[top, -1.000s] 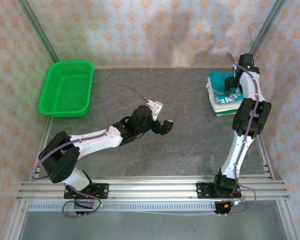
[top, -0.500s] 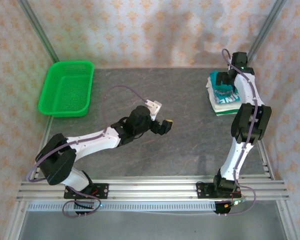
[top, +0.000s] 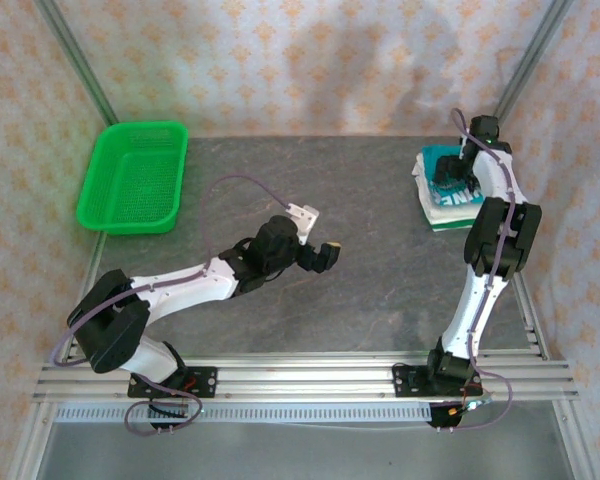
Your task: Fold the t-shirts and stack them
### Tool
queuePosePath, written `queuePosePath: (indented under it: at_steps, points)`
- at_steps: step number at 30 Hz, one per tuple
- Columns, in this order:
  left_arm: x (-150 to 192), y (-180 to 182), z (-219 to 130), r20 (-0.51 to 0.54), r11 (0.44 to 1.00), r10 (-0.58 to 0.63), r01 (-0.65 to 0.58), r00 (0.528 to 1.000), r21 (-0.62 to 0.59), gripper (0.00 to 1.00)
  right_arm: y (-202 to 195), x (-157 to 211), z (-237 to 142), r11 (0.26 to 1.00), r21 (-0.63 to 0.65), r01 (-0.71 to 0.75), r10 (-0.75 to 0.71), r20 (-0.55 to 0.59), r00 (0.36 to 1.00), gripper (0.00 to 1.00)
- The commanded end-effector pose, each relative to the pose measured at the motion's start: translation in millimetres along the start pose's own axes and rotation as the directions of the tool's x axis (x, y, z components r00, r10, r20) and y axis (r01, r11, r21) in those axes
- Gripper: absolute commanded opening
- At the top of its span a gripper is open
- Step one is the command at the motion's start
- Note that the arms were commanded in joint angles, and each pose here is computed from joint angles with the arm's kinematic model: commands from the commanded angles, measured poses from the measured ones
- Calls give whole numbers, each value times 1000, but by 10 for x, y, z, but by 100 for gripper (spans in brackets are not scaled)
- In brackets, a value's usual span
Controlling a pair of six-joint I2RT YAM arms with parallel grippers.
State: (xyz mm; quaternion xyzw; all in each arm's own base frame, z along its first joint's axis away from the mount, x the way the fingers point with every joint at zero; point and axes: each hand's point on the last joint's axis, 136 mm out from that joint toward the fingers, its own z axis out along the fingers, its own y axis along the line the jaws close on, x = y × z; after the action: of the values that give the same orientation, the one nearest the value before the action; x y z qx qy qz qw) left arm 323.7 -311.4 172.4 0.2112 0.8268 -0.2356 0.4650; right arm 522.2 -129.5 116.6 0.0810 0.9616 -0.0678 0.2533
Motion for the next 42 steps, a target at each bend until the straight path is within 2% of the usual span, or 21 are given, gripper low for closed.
queuePosePath:
  at_steps: [1,4,8,11,13,19,21,24,27,30,35,37,42]
  points:
    - [-253,57,-163,96,999,9,-5,995,-38,100,-4,-35,-213,1000,21,19,-20,26,999,99]
    - [-331,211,-291,122,993,32,-17,992,-116,100,76,-137,-548,1000,22,15,-18,113,993,99]
    - [-411,661,-552,156,950,24,26,987,-310,100,277,-97,-1051,1000,-6,17,-15,260,966,99]
    - [-396,978,-792,173,920,8,61,985,-387,100,486,138,-1339,996,-84,13,17,353,935,99]
    - [-369,1243,-1026,201,876,-4,100,980,-471,100,573,353,-1513,989,-147,-9,69,413,908,99]
    - [-190,1743,-1634,222,776,54,99,974,-623,100,578,1036,-1764,965,-245,-96,215,525,824,99]
    - [-108,1835,-1741,199,766,116,40,973,-641,100,538,1237,-1755,957,-260,-132,262,564,783,99]
    - [68,2085,-1944,180,675,132,45,975,-736,100,514,1422,-1697,946,-280,-163,304,592,746,99]
    - [303,2335,-1995,158,620,122,49,980,-783,100,509,1480,-1614,940,-297,-165,325,643,694,99]
    - [459,2535,-1954,194,619,84,101,977,-779,100,456,1524,-1487,937,-291,-195,346,677,650,99]
    - [566,2820,-1832,214,612,35,148,976,-777,100,448,1497,-1277,925,-303,-230,379,677,631,99]
    - [615,2930,-1776,232,605,12,178,973,-776,100,483,1487,-1181,926,-308,-220,375,671,640,99]
    - [673,3117,-1544,217,630,-45,196,975,-751,100,505,1451,-999,942,-270,-198,331,662,672,99]
